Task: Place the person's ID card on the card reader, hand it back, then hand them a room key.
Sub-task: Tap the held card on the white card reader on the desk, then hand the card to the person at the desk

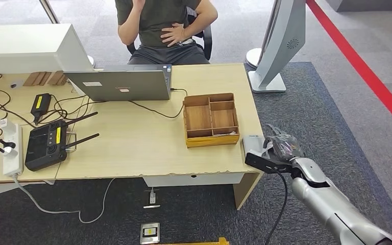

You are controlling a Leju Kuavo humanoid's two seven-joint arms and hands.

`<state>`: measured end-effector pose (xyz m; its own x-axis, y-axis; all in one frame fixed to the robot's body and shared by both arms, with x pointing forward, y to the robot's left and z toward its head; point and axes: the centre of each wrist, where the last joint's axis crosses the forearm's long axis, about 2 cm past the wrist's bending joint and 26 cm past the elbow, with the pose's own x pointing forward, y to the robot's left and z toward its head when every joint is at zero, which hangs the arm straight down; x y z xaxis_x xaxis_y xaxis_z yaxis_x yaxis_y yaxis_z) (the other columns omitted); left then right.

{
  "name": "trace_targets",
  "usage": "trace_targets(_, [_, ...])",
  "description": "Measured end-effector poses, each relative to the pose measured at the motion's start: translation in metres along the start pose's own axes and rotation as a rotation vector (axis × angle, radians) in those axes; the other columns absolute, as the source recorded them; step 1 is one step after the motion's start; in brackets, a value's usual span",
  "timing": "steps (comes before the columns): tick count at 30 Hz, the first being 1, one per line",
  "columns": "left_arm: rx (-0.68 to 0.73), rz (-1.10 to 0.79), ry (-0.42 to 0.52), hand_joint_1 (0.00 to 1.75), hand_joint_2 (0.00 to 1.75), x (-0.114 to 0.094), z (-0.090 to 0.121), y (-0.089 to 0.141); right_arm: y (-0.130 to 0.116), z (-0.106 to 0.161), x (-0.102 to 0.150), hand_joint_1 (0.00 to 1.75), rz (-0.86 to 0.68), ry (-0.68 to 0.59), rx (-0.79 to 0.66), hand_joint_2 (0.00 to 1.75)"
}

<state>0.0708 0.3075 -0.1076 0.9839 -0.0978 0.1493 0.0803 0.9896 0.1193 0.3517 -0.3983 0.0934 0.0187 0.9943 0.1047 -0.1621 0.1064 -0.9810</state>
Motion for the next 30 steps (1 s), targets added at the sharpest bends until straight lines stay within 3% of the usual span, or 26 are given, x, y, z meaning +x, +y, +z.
trace_targets(5, [-0.003,-0.009,-0.011,0.0,0.0,-0.001,0.0,0.002,-0.025,-0.009,0.0,1.75,0.026,0.03,-0.041,1.75])
trace_targets(12, [-0.013,-0.035,-0.028,0.0,0.0,-0.001,0.0,0.005,-0.096,-0.022,0.0,1.75,0.057,0.071,-0.147,1.75])
trace_targets(18, [-0.024,-0.054,-0.039,0.0,0.0,-0.001,0.0,0.005,-0.144,-0.024,0.015,1.75,0.087,0.043,-0.229,1.75])
trace_targets(30, [-0.015,-0.051,-0.06,0.0,0.0,0.002,0.0,0.006,-0.174,-0.041,0.088,1.75,0.145,-0.142,-0.342,1.75])
